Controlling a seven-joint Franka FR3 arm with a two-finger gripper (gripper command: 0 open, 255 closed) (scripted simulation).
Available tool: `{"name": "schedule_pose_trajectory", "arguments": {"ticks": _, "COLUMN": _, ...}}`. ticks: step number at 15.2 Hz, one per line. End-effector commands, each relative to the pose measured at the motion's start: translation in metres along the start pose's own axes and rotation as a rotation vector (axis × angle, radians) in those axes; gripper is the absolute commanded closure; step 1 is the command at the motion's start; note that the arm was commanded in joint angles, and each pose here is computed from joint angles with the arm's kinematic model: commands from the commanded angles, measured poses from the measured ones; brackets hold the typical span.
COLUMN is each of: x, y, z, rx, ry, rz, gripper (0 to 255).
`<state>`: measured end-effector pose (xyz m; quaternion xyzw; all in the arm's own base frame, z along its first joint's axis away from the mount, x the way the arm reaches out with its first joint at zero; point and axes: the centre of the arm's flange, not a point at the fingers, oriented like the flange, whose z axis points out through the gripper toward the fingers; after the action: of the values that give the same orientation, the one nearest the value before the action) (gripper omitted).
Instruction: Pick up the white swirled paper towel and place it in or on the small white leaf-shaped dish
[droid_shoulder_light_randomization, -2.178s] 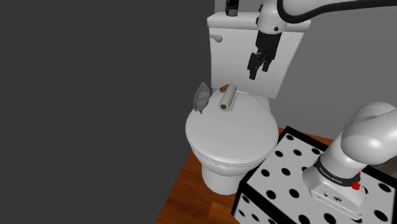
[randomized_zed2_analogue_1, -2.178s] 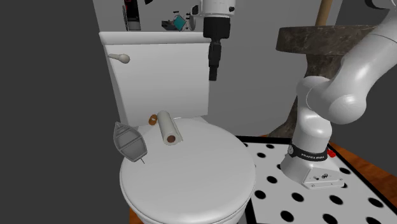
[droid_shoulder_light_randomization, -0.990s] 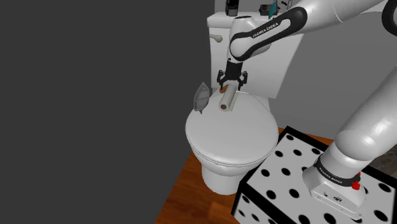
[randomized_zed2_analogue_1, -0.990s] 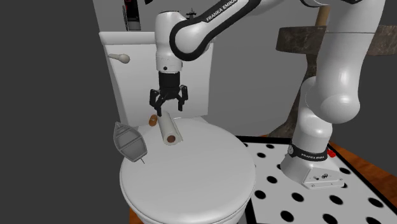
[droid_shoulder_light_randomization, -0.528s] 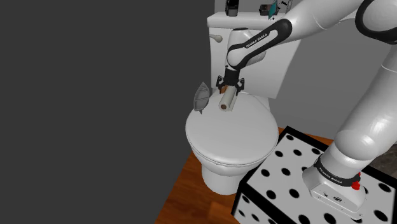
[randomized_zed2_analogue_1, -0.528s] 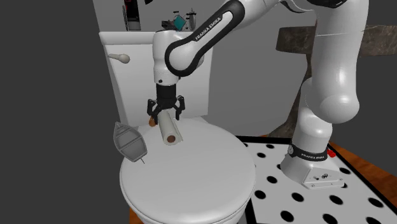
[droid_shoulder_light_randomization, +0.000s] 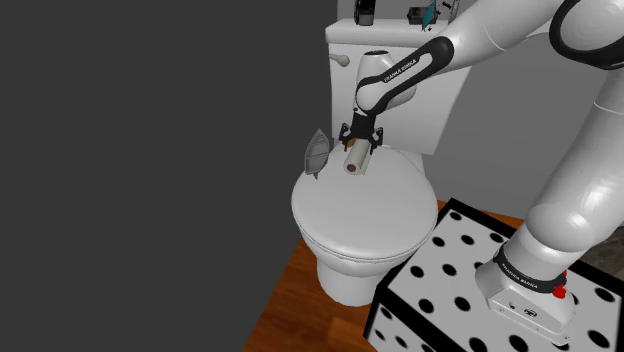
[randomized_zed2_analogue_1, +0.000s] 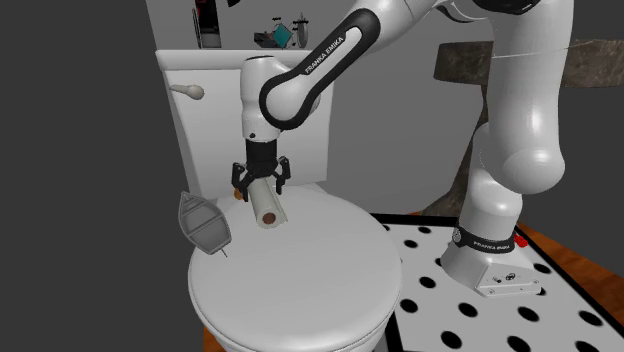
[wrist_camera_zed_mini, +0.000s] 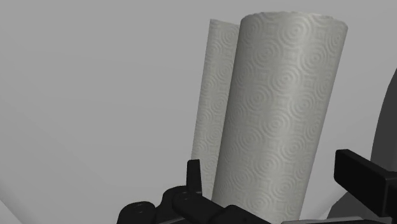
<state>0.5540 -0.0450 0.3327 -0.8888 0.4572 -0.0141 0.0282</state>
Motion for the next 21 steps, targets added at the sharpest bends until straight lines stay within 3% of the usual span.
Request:
{"name": "schedule_pose_trajectory", "arguments": {"ticks": 1, "x": 0.000, "y": 0.000, "z": 0.000, "rx": 0.000, "ry": 0.000, "rz": 0.000, "gripper": 0}}
{"name": "schedule_pose_trajectory", "arguments": {"ticks": 3, "x": 0.000, "y": 0.000, "z": 0.000, "rx": 0.000, "ry": 0.000, "rz": 0.000, "gripper": 0}}
{"name": "schedule_pose_trajectory", "arguments": {"ticks": 4, "x": 0.000, "y": 0.000, "z": 0.000, "rx": 0.000, "ry": 0.000, "rz": 0.000, "gripper": 255}}
{"name": "schedule_pose_trajectory", "arguments": {"ticks": 13, "x": 0.000, "y": 0.000, "z": 0.000, "rx": 0.000, "ry": 0.000, "rz": 0.000, "gripper": 255}}
{"name": "schedule_pose_trajectory", "arguments": {"ticks": 21, "x": 0.000, "y": -0.003, "z": -0.042, "rx": 0.000, "ry": 0.000, "rz": 0.000, "gripper": 255}}
